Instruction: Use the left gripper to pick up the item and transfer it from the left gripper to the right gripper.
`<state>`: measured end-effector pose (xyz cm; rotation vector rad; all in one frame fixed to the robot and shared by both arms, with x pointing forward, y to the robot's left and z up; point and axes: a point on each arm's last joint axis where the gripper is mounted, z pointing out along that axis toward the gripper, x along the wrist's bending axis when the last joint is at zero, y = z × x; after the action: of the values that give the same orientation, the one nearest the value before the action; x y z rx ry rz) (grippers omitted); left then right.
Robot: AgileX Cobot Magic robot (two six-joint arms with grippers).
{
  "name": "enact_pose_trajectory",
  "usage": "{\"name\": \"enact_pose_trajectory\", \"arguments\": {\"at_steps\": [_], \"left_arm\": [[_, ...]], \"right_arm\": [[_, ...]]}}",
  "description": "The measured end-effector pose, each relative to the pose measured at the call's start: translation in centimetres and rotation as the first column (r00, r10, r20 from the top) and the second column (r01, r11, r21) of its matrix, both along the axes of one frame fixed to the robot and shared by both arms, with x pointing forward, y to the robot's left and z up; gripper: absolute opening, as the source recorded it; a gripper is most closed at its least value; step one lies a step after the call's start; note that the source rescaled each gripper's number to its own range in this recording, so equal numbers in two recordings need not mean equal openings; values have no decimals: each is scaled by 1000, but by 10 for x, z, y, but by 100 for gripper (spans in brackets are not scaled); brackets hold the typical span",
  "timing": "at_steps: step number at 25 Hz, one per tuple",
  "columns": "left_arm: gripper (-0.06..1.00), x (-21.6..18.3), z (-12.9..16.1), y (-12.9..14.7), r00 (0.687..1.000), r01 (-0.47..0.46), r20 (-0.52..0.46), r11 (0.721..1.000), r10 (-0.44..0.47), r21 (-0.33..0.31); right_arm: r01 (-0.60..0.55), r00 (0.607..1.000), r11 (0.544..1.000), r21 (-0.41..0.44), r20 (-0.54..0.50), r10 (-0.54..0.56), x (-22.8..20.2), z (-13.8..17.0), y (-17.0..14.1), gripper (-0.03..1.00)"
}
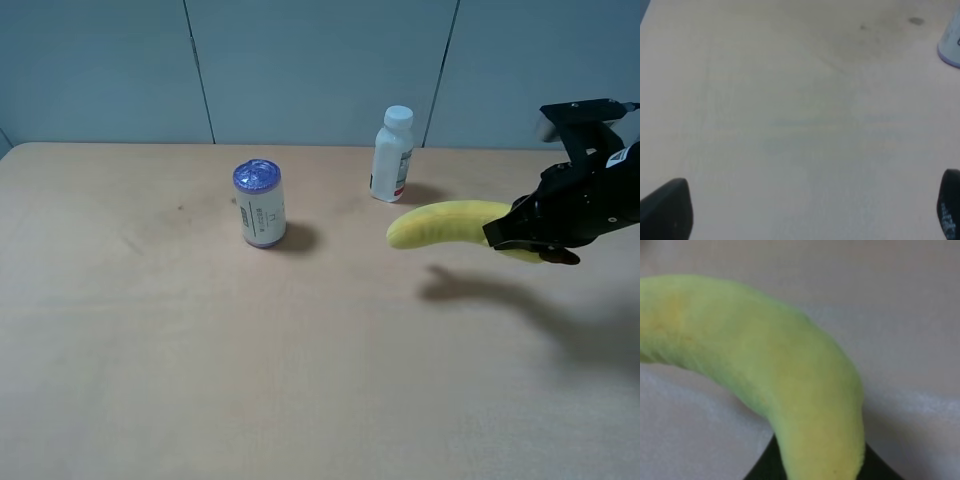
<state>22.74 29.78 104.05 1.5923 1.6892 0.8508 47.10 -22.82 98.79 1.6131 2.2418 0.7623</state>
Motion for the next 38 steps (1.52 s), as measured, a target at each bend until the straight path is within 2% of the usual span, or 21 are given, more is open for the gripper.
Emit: {"name": "enact_pose_trajectory", "arguments": {"at_steps": [11, 20, 21, 22, 23, 24, 25, 26, 28, 30, 35, 38], "left_arm": [[98, 0, 0, 0, 1000, 0, 0, 1000, 0, 0], [98, 0, 0, 0, 1000, 0, 0, 1000, 0, 0], [98, 0, 0, 0, 1000, 0, 0, 1000, 0, 0], [98, 0, 0, 0, 1000, 0, 0, 1000, 0, 0], [98, 0, 0, 0, 1000, 0, 0, 1000, 0, 0], [98, 0, 0, 0, 1000, 0, 0, 1000, 0, 0], [98, 0, 0, 0, 1000, 0, 0, 1000, 0, 0], [98, 0, 0, 0, 1000, 0, 0, 1000, 0, 0], [98, 0, 0, 0, 1000, 0, 0, 1000, 0, 0], [98, 0, 0, 0, 1000, 0, 0, 1000, 0, 0], [98, 0, 0, 0, 1000, 0, 0, 1000, 0, 0], [98, 0, 0, 0, 1000, 0, 0, 1000, 0, 0]], "right_arm": [[6, 999, 1000, -13, -39, -7, 26, -45, 6, 1], [15, 993, 999, -33, -116, -19, 30, -71, 7, 1], [15, 993, 999, -32, -119, -18, 30, -71, 7, 4], [14, 992, 999, -31, -124, -18, 29, -71, 7, 17], [12, 991, 999, -30, -130, -16, 29, -71, 7, 34], [10, 990, 1000, -29, -138, -14, 28, -71, 7, 59], [9, 990, 1000, -28, -141, -12, 28, -72, 7, 78], [8, 990, 1000, -28, -142, -12, 28, -72, 7, 85], [7, 989, 1000, -28, -144, -11, 28, -72, 7, 94], [6, 989, 1000, -27, -148, -10, 27, -72, 7, 98], [-17, 984, 1000, -8, -178, 15, 30, -65, 11, 99], [-41, 983, 999, 20, -180, 44, 36, -48, 16, 99]]}}
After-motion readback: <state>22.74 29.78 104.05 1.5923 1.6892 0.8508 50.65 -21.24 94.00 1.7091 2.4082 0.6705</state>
